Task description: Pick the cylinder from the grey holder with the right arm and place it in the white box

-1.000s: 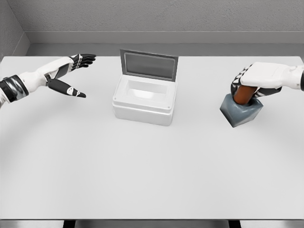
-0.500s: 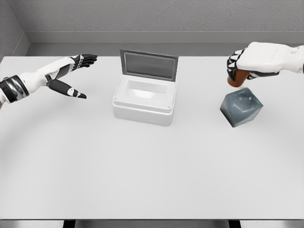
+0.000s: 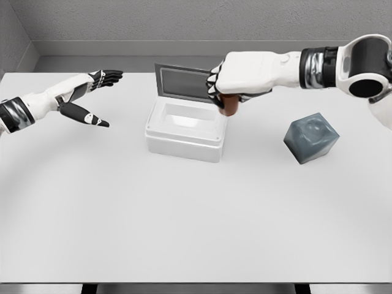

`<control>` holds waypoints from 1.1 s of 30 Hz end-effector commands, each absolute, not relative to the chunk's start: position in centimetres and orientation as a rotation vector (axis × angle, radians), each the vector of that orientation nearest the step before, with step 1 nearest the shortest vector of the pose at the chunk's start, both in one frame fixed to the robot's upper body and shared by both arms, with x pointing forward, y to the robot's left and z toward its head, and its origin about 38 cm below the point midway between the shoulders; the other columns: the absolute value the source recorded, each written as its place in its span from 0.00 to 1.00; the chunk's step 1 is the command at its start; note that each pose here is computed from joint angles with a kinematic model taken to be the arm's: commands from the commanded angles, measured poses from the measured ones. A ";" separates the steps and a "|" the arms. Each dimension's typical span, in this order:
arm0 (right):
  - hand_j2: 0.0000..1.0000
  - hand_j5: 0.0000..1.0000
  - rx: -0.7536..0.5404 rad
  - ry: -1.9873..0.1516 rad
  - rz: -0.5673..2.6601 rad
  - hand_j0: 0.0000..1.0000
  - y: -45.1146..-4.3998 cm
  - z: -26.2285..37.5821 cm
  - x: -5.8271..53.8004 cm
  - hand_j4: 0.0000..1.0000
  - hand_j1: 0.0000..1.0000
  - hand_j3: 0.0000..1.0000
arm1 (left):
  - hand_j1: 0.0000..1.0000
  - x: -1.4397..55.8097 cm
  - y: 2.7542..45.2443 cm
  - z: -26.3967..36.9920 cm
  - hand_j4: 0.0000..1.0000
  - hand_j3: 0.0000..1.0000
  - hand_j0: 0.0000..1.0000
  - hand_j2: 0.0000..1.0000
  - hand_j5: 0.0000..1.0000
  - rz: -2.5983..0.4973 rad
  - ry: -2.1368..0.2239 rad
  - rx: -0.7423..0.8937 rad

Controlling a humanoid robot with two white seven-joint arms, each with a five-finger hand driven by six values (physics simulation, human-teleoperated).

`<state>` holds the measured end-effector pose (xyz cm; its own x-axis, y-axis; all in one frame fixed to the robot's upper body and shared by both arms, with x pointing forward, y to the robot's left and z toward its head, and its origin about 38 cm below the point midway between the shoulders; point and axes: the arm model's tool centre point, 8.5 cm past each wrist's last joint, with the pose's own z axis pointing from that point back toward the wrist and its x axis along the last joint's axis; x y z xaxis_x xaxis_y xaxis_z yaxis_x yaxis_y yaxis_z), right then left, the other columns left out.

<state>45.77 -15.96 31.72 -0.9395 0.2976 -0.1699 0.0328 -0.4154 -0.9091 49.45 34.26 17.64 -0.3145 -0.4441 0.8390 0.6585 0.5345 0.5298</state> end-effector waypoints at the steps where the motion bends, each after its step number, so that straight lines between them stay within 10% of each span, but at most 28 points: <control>1: 0.29 0.29 -0.411 -1.606 2.459 0.29 -14.6 30.8 46.4 0.29 0.29 0.29 | 1.00 49.5 34.3 17.7 1.00 1.00 1.00 1.00 1.00 -1.103 -1.539 -0.194; 33: 0.32 0.32 -0.334 -1.497 2.405 0.32 -13.7 27.5 49.5 0.32 0.32 0.32 | 1.00 49.4 34.3 17.5 1.00 1.00 1.00 1.00 1.00 -1.100 -1.538 -0.198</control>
<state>49.29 -13.52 27.50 -0.9349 0.3512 -0.0517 -0.1099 -0.4248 -0.8986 49.32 34.30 17.37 -0.3098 -0.4415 0.8421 0.6608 0.5369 0.5245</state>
